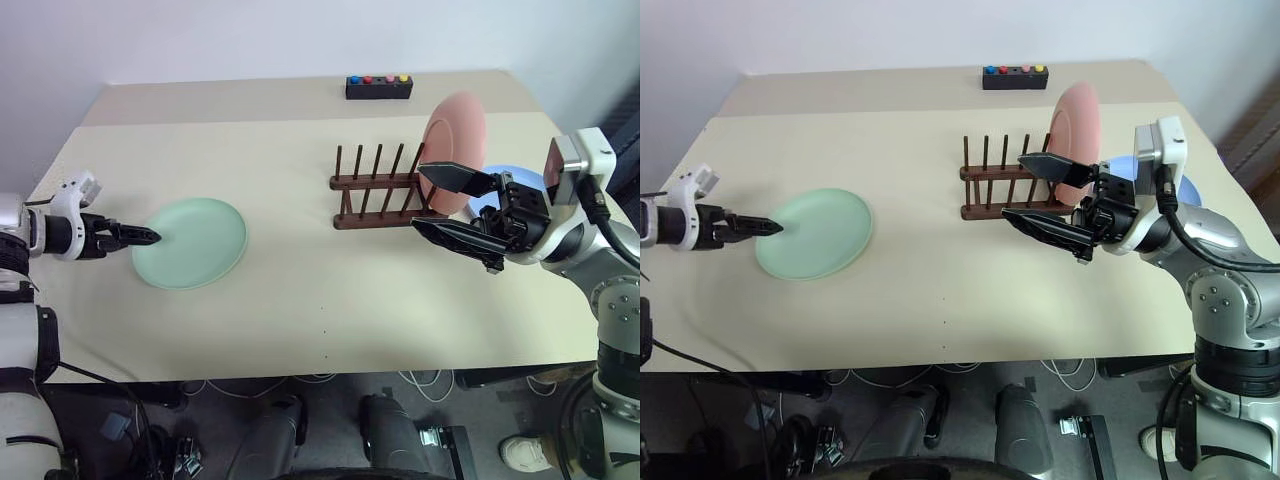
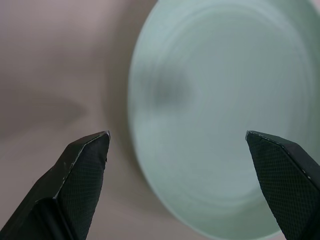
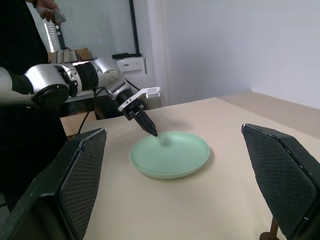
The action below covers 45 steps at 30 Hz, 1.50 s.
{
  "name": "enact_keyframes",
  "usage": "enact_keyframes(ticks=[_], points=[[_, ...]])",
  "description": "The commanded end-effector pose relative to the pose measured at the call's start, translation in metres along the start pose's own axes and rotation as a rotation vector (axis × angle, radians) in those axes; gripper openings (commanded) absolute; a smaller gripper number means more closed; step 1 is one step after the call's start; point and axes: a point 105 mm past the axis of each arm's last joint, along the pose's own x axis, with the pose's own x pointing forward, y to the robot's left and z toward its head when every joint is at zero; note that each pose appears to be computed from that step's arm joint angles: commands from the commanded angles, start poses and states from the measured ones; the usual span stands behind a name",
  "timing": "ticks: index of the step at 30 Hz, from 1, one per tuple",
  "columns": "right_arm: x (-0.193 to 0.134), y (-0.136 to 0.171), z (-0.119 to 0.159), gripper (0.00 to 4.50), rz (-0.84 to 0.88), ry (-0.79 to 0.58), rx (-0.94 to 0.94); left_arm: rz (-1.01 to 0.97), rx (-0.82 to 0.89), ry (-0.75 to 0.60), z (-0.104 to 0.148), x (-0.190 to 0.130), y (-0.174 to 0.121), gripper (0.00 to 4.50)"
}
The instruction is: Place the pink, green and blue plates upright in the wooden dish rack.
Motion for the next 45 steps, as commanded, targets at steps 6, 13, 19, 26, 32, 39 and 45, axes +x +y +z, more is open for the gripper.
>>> enact_keyframes(ticks=[6,13,19,26,32,39,45], points=[[-0.005,0.004,0.011,4.5,-0.019,-0.01,-0.046,0.013,-0.024,-0.013,0.0,0.011,0.002,3.12],[-0.006,0.003,0.011,4.5,-0.038,-0.006,-0.051,-0.005,-0.029,-0.036,0.006,0.019,-0.005,0.04],[-0.004,0.004,0.008,4.5,-0.032,0.007,-0.062,-0.051,-0.073,-0.102,0.018,0.01,-0.012,0.04],[0.005,0.011,0.002,4.5,0.015,0.098,-0.131,-0.257,-0.168,-0.318,0.056,-0.01,-0.043,0.04],[0.033,-0.006,0.012,4.5,-0.051,0.164,-0.434,-0.452,-0.19,-0.787,0.112,-0.032,-0.083,0.04],[0.086,-0.001,0.028,4.5,-0.031,0.142,-0.954,-0.399,-0.249,-1.212,0.125,-0.032,-0.142,0.04],[0.096,-0.025,0.003,4.5,-0.081,0.332,-1.405,-0.492,-0.326,-1.255,0.099,-0.022,-0.194,0.04]])
